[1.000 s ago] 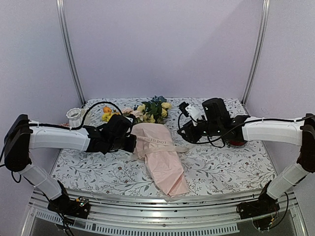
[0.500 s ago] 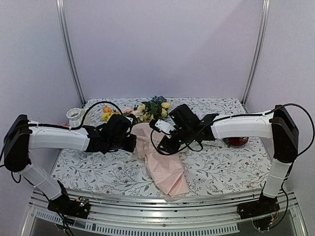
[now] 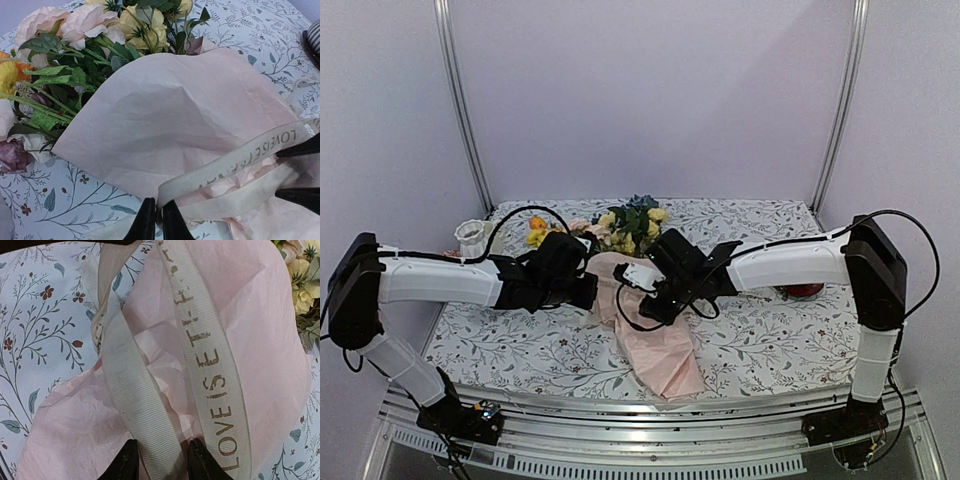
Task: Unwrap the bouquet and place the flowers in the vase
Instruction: Untie the half-tied ribbon from the folded wrapping paper.
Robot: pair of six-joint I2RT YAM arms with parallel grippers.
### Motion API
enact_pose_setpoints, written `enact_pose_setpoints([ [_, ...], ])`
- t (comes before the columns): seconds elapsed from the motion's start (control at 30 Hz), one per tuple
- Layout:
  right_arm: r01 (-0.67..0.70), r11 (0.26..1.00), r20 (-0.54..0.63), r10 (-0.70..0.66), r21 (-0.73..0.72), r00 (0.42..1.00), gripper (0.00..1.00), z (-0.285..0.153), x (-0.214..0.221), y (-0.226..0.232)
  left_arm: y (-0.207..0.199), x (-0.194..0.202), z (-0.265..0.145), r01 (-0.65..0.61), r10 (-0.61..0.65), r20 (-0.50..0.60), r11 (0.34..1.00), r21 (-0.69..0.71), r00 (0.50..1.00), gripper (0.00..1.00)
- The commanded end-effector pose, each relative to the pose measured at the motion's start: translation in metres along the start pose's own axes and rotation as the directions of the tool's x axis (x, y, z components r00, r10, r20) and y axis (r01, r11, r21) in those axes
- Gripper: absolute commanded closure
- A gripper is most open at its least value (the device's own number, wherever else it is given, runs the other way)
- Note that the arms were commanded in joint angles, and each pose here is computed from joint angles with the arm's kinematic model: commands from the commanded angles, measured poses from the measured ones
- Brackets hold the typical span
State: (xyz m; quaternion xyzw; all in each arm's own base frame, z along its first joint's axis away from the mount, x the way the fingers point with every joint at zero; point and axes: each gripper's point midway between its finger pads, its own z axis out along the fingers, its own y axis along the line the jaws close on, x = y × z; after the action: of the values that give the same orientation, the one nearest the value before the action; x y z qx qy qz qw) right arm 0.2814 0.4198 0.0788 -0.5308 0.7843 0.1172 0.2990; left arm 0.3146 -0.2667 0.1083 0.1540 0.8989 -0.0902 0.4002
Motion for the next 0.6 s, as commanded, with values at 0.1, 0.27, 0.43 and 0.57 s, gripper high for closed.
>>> enact_pose_setpoints([
  [0.1, 0.045, 0.995, -0.004, -0.045, 0.092, 0.999, 0.82, -0.005, -0.002, -0.004, -0.001, -0.008, 0.002, 0.003, -0.003, 0.016, 1.000, 0.000, 1.000, 0.91],
  [0.27, -0.009, 0.990, 0.129, -0.010, 0.143, 0.992, 0.96, -0.039, -0.025, -0.014, 0.000, -0.007, 0.002, 0.004, -0.004, 0.012, 1.000, -0.004, 1.000, 0.92],
  [0.43, -0.099, 0.971, 0.250, 0.043, 0.216, 0.967, 0.96, -0.077, -0.037, -0.036, 0.002, -0.006, -0.001, 0.011, -0.011, 0.012, 1.000, -0.007, 1.000, 0.92],
  [0.57, -0.218, 0.951, 0.324, 0.140, 0.220, 0.936, 0.96, -0.103, -0.032, -0.065, 0.004, -0.003, -0.003, 0.015, -0.015, 0.013, 1.000, -0.009, 1.000, 0.92],
])
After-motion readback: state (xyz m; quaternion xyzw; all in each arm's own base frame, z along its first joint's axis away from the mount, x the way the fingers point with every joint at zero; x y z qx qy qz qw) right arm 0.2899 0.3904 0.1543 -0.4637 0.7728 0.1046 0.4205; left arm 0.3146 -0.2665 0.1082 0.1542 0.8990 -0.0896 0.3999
